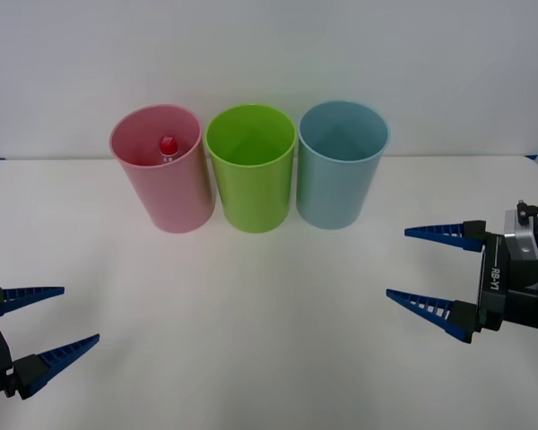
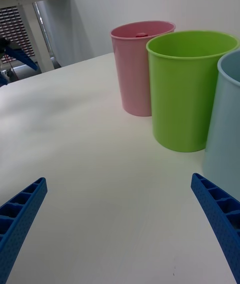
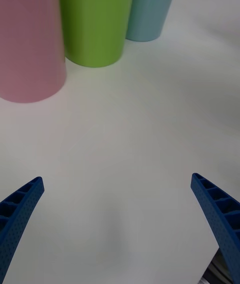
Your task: Put cans in the blue bin and PET bottles in the pink bin and trash in the green bin.
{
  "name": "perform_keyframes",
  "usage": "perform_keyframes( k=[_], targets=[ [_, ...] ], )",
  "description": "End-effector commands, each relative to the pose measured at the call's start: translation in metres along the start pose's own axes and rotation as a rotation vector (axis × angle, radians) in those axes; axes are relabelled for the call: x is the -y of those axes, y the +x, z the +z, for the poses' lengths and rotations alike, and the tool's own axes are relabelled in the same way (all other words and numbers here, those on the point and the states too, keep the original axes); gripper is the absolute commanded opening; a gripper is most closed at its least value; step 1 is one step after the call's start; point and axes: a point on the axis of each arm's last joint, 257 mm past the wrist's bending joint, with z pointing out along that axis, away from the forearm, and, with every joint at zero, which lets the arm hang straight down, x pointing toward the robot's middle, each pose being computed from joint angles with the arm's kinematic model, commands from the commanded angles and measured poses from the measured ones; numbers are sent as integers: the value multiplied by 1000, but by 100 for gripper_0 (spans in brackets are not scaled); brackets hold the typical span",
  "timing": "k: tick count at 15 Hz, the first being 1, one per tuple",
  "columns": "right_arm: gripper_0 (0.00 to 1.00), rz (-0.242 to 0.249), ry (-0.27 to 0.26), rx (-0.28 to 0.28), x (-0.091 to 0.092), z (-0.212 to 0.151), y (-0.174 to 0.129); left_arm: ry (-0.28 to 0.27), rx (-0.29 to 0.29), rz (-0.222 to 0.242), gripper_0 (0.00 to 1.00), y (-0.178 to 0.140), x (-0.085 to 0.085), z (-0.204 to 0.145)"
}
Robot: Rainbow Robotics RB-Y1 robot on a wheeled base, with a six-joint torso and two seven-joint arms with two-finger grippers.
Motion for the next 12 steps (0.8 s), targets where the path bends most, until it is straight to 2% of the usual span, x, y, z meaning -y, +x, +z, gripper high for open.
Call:
perform_keyframes(
  k=[1,4,7,12],
  targets=[
    [100,0,0,0,0,0,0,-16,-42,-11,100,13,9,-2],
    [100,0,0,0,0,0,0,-18,-64,-41,100,23,16,-8],
    [100,0,0,0,0,0,0,-25,-47,-66,100,25,19,-6],
    [100,0,0,0,0,0,0,-38,-38,-50,100,21,15,-6]
  ],
)
